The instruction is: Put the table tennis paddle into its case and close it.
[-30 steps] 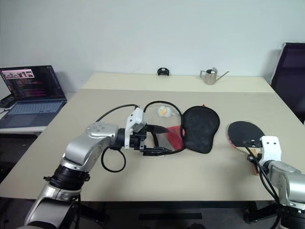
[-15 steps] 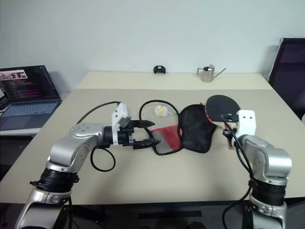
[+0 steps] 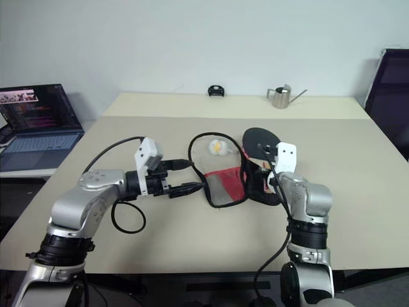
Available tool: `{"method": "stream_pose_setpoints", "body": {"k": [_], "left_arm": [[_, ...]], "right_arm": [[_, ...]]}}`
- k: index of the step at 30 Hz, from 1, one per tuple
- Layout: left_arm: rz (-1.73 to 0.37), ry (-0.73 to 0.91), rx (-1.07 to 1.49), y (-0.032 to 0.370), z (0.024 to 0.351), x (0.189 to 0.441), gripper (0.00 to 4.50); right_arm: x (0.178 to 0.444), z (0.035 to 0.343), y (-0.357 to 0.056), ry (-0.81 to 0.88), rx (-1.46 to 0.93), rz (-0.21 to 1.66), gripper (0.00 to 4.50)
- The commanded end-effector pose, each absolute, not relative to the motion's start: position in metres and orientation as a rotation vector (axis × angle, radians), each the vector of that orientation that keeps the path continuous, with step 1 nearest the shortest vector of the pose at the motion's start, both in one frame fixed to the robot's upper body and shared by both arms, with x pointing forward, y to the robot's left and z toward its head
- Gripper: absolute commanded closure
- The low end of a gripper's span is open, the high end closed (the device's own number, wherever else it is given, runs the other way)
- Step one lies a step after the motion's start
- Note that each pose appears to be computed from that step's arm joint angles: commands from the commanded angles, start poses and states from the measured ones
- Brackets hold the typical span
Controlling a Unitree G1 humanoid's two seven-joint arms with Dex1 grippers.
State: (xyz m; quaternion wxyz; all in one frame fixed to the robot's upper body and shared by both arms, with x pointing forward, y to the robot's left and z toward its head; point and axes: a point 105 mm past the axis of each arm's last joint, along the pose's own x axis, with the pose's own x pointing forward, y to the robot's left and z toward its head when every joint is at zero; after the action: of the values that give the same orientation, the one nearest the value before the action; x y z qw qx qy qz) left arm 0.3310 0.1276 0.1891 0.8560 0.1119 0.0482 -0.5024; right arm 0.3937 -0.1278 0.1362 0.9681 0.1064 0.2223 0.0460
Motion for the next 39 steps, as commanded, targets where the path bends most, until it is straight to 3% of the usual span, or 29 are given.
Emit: {"method": "stream_pose_setpoints", "body": {"k": [1,16,26,33,39], "left_arm": [[-1.065,0.051,0.254,0.125,0.201,0.326,0.00],[-1.078,0.046,0.248,0.120,0.200,0.328,0.00],[-1.076,0.047,0.249,0.120,0.199,0.328,0.00],[-1.043,0.047,0.249,0.125,0.199,0.332,0.00],[-1.027,0.049,0.246,0.128,0.197,0.334,0.00]], "right_arm": [[0.396,0.147,-0.132,0.381,0.183,0.072,3.44],[0.389,0.122,-0.129,0.449,0.201,0.018,3.44],[0.391,0.123,-0.131,0.421,0.131,-0.008,0.16],[0.372,0.156,-0.105,0.327,0.098,0.205,0.03],[0.353,0.173,-0.112,0.310,0.063,0.331,0.03]]}}
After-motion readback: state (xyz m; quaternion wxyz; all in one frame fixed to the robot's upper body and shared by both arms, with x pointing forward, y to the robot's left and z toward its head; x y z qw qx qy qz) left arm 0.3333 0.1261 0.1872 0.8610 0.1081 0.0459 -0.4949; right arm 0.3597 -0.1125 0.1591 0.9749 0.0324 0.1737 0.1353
